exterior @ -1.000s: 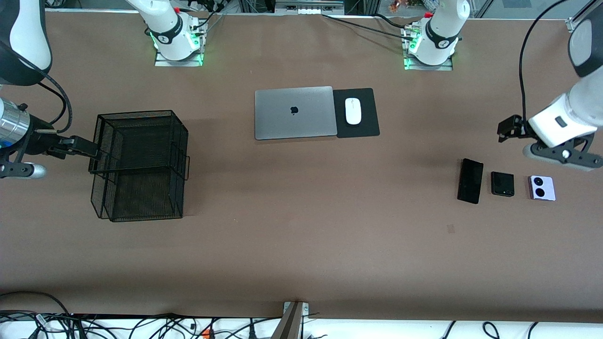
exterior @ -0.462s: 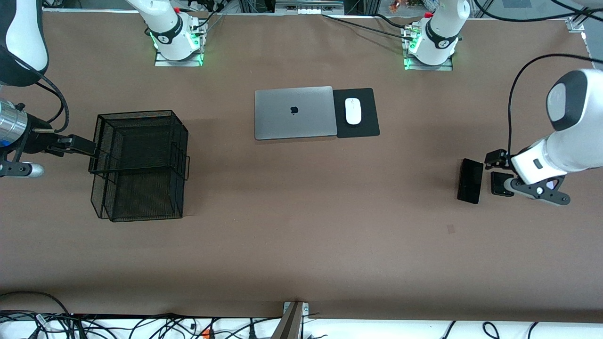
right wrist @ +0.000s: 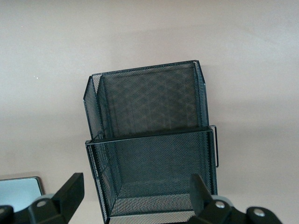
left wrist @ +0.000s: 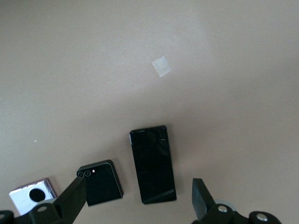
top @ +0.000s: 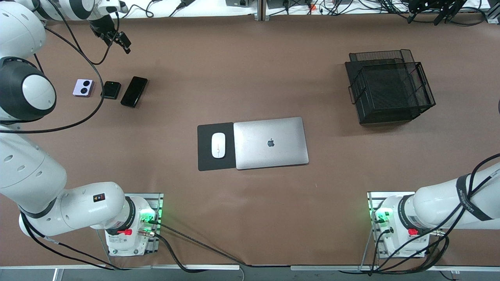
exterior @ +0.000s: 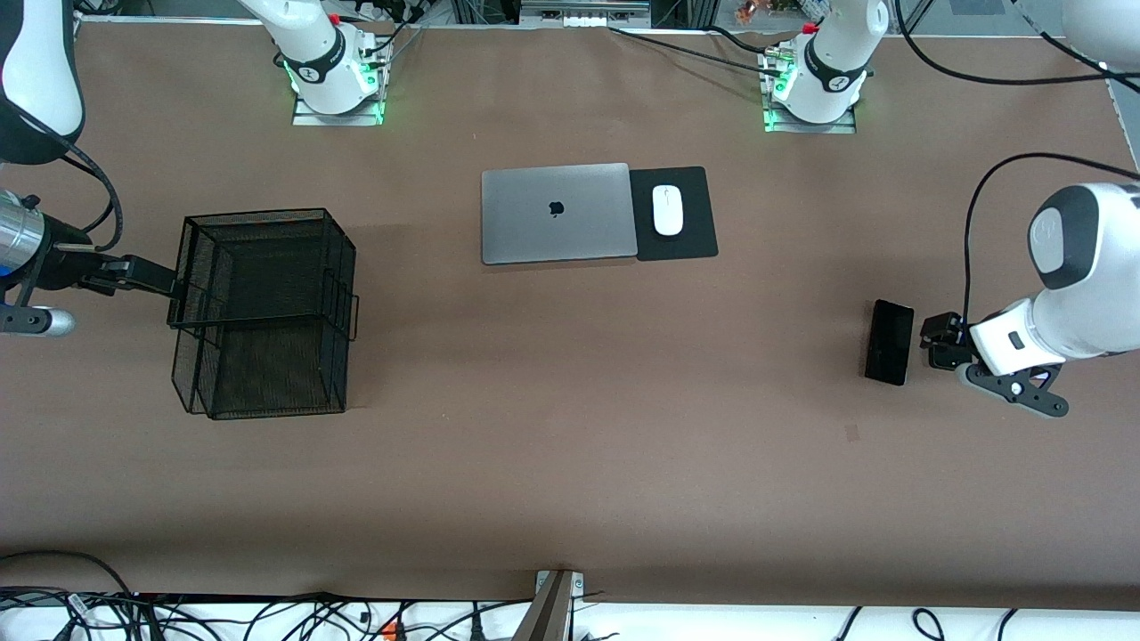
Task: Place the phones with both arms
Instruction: 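Grasp the large black phone with the left gripper and lift it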
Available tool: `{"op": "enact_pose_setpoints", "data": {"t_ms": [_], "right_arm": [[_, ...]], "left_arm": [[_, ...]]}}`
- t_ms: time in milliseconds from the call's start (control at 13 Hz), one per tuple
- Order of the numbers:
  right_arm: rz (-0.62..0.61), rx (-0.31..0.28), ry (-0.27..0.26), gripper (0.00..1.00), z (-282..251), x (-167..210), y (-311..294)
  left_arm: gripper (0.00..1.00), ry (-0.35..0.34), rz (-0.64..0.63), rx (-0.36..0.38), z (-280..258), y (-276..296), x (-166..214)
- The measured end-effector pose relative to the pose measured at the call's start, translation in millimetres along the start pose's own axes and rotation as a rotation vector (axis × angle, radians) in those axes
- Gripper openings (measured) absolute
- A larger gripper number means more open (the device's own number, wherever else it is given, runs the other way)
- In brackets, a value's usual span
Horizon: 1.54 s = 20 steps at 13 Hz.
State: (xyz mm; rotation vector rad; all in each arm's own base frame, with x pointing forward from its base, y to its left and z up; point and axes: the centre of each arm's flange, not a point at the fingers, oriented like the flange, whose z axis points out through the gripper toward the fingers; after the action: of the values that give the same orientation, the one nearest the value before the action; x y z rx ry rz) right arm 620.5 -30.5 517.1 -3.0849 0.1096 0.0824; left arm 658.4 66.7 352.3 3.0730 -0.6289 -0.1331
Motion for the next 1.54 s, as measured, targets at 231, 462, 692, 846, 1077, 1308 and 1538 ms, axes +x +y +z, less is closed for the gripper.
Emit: {"op": "enact_pose_setpoints", "data": {"t_ms": [231, 462, 692, 846, 1077, 1308, 1538], "right_arm": [[0.001, 0.000, -0.001, 1.00, 1.2, 0.5, 0.8], [0.001, 0.000, -0.002, 1.00, 1.5, 0.7, 0.9], [0.002, 0.000, -0.002, 1.00, 1.5, 0.7, 1.0], [0.001, 0.000, -0.002, 1.00, 1.6, 0.7, 0.5], [0.000, -0.004, -0.003, 1.00, 1.7, 0.6, 0.9], [-0.001, -0.004, -0.004, 1.00, 1.9, 0.5, 0.3], [-0.001, -0.005, -0.005, 1.00, 2.1, 0.5, 0.2]], "left_arm": [[1.00, 0.059, -0.003, 0.006, 57.2, -1.6, 2.6], [1.00, 0.048, -0.092, -0.013, 94.7, 3.2, -6.5], [1.00, 0.021, -0.192, -0.029, 112.3, 1.9, -17.5], [1.00, 0.027, -0.217, -0.033, 129.7, -1.6, -30.2], [1.00, 0.034, -0.219, -0.034, 149.7, -0.7, -42.8], [1.00, 0.006, -0.147, -0.010, 159.1, 20.5, -38.7], [1.00, -0.003, -0.130, -0.007, 165.8, 26.9, -40.4]]}}
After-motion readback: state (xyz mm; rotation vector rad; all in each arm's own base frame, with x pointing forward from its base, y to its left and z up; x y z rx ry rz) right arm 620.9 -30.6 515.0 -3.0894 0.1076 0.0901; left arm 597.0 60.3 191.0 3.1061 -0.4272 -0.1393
